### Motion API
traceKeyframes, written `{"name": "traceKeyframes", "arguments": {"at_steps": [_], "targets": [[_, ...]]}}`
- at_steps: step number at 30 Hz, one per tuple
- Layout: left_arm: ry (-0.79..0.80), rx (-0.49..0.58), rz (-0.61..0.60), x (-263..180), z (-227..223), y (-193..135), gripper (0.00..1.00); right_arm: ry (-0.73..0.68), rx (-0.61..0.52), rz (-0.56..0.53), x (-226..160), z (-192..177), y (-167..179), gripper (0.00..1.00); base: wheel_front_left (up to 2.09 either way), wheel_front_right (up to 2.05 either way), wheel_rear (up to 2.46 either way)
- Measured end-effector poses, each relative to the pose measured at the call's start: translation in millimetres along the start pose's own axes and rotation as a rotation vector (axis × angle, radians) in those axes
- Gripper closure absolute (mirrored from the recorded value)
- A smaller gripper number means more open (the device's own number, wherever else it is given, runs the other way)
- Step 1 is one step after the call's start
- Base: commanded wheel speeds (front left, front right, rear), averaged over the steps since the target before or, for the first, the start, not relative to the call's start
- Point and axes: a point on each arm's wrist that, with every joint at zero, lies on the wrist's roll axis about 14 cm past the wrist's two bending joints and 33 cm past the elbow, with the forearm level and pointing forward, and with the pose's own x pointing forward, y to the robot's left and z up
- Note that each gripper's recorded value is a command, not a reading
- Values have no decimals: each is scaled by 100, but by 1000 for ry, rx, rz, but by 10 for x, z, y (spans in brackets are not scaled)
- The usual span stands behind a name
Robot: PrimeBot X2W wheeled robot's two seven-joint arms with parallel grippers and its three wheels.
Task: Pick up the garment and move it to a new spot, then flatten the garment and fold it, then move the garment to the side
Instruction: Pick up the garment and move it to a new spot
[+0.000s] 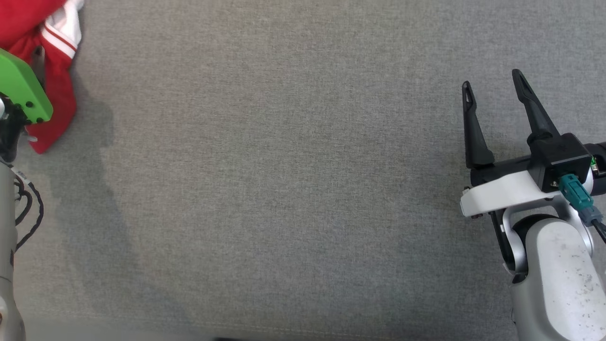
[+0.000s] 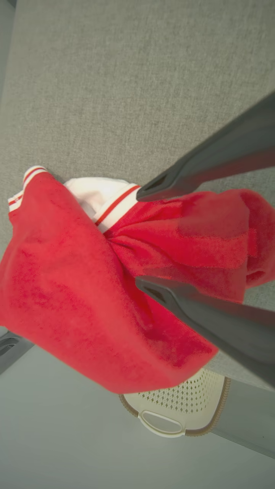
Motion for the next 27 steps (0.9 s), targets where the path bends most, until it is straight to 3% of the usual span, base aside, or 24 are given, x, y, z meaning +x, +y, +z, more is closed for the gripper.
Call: {"name": "traceKeyframes", "arguments": {"at_steps": [4, 5, 6, 7, 8, 16, 21, 27], "targets": [[103, -31, 2, 198, -335, -51, 0, 41, 6, -15, -10, -194, -66, 0, 0, 0, 0], [118, -41, 9, 239, -397, -54, 8, 51, 7, -19, -17, -237, -83, 0, 0, 0, 0], [124, -41, 11, 273, -437, -60, 27, 58, 7, -25, -25, -270, -106, 0, 0, 0, 0], [127, -42, 13, 296, -459, -64, 72, 63, 7, -29, -32, -291, -123, 0, 0, 0, 0], [129, -41, 13, 322, -475, -75, 100, 66, 6, -35, -41, -309, -146, 0, 0, 0, 0], [49, -25, 7, 298, -300, -76, 100, 44, 20, -46, -68, -240, -182, 0, 0, 0, 0], [-93, 11, -12, 168, 191, -125, 100, 9, 35, -58, -126, -104, -216, 0, 0, 0, 0], [-300, 24, -133, -145, 918, -574, 100, -33, 59, -93, -289, 77, -310, 0, 0, 0, 0]]}}
